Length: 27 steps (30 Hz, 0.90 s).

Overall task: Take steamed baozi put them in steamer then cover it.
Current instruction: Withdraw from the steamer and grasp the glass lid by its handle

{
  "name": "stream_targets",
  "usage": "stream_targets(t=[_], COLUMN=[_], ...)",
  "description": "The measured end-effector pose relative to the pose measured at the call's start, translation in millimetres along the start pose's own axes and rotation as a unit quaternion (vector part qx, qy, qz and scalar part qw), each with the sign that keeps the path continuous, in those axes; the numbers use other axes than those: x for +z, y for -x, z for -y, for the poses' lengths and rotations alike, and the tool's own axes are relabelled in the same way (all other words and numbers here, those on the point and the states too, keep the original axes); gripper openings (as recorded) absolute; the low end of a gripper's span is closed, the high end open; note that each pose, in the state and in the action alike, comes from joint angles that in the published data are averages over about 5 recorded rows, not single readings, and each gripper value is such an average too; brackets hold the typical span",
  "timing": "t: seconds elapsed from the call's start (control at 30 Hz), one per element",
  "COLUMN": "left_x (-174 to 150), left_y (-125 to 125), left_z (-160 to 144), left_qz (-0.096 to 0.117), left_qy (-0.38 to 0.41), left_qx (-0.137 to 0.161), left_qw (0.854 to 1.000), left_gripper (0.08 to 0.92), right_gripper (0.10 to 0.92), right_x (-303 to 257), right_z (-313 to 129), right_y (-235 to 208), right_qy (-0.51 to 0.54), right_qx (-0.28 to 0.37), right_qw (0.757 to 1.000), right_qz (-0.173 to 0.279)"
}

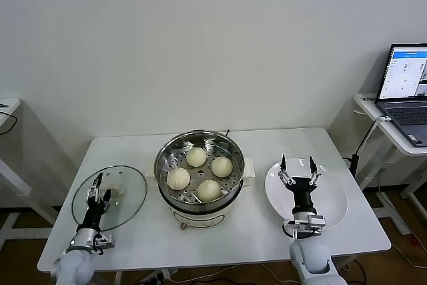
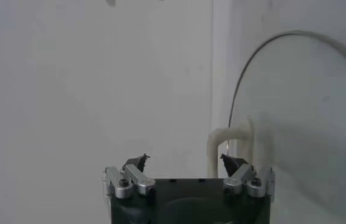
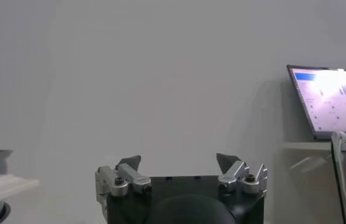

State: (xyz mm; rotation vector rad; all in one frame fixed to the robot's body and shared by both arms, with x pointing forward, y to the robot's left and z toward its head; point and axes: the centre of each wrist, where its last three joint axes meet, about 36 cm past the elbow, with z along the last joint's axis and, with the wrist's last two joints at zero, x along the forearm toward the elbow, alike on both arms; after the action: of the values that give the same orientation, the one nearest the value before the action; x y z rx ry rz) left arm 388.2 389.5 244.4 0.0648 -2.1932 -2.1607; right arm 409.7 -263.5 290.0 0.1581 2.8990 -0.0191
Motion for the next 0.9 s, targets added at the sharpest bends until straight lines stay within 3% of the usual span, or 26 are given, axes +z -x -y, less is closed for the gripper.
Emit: stream_targets(t=[0.43,0.9], left_x=[1,5], left_y=[12,12], left_z=[0,4], left_qz=[-0.012,-0.022], left_qy=[-0.005,-0.006], left_qx=[0.007,0.026], left_qw=[1.0,0.999], left_gripper=[0.801,0.412], right_gripper=[0.823,0.823], right_x=[2,2], right_z=[2,2], right_y=[-5,-4], right_qy=[-0.006,-0.007], right_qx=[-0.001,-0.001], right_qw=[1.0,1.0], right_qz=[-0.002,0.001])
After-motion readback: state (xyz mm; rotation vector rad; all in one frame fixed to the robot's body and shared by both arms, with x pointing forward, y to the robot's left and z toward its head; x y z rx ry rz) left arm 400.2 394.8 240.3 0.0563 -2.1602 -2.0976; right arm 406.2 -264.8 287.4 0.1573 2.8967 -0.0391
